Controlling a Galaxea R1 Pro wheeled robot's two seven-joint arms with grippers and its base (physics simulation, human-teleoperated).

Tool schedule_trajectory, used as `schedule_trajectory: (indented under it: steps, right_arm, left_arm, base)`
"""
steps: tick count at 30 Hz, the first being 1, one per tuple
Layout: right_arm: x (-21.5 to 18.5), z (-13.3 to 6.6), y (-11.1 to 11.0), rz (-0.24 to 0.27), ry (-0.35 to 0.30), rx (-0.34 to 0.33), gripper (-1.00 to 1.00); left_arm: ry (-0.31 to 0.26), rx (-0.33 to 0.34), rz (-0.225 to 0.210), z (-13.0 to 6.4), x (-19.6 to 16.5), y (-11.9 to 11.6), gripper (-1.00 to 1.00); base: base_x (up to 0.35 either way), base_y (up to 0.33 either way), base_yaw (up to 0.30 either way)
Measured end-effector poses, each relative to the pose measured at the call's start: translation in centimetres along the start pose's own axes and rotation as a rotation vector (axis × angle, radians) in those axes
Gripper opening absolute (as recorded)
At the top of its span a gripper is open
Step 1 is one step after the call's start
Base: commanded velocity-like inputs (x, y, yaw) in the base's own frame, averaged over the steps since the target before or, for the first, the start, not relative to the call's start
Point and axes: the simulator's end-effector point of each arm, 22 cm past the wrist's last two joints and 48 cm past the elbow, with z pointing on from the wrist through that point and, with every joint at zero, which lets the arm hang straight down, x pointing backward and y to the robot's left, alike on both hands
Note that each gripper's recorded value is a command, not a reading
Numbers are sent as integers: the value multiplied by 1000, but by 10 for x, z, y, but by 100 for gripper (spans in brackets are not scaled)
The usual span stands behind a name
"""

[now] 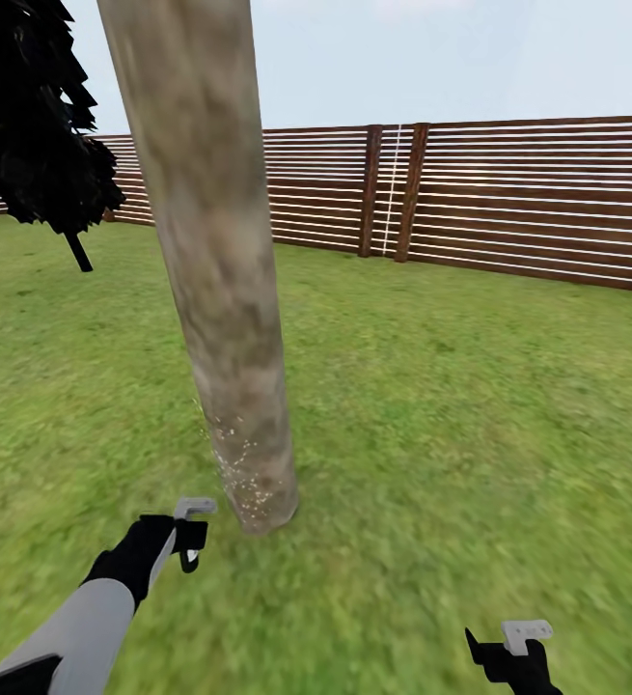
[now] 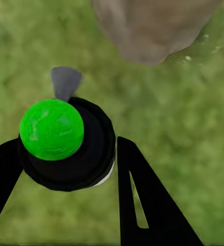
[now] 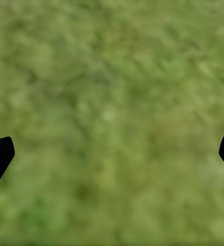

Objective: In the garden, pick up the pesticide atomizer on the floor and spray pesticide onto both trees until each tree trunk is fully covered.

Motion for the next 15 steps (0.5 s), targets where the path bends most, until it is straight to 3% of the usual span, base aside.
schedule_trajectory:
  steps: [5,9,13,14,15]
  right_arm:
    - [0,0,0,0,0,0,100]
    - [0,0,0,0,0,0,100]
    - [0,0,1,-1,0,-1,100]
    - [0,0,1,-2,1,-2,100]
    - [0,0,2,-2,2,-4,100]
  left_arm:
    - [43,1,1,5,34,-2,-100]
    - [35,0,-4,4,32,-2,-100]
    - [55,-60,3,6,45,9,-100]
    - [49,-71,3,9,61,9,-100]
    - [1,-70,6,11,63,7,-100]
  base:
    - [20,2,0]
    - [255,0,0]
    - [50,0,0]
    - [4,0,0]
    - [2,0,0]
